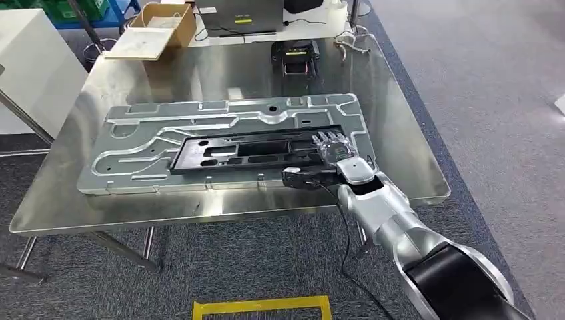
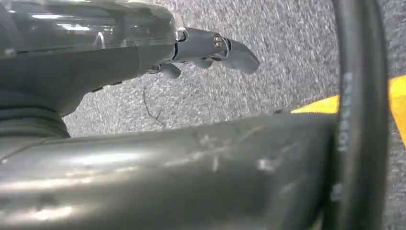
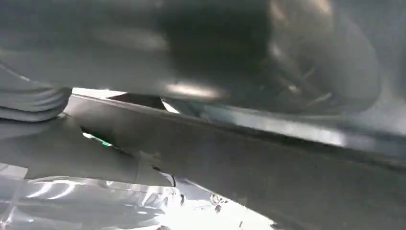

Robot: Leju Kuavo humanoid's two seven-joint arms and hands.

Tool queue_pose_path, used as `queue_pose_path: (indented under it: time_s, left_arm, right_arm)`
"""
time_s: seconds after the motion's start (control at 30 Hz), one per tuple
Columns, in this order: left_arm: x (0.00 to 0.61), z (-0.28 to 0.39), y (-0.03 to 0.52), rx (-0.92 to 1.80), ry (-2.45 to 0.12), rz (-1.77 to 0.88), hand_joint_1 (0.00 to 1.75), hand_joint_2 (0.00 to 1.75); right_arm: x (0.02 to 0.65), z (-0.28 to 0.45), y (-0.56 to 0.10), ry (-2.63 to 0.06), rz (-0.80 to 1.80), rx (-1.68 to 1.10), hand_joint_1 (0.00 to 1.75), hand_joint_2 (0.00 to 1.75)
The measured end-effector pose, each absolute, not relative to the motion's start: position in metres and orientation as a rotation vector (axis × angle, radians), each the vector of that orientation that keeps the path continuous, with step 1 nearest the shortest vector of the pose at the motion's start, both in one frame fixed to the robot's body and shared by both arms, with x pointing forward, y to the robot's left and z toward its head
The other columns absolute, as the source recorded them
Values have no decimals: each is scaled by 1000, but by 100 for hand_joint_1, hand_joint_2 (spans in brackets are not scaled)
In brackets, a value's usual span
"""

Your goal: Take the parts from the cabinet and place them on the table.

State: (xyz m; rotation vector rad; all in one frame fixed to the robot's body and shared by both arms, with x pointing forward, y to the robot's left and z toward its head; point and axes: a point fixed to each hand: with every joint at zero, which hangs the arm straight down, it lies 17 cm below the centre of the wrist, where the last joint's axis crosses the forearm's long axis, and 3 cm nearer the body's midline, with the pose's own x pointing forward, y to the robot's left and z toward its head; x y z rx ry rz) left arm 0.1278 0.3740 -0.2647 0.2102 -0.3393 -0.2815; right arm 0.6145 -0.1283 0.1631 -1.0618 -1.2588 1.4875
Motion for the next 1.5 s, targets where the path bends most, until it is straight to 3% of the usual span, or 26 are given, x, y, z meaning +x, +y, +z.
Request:
queue_pose_path:
  time_s: [1.0,1.5]
  left_arm:
    - [130,-264,369,212,-363,-291,0,0]
    - [133,-264,365,202,-365,-295,0,0]
  right_arm:
    - [618,180,-126,-1341,1479,-1125,0,0]
    - [614,225,-100,-1523,1440,-1228,0,0]
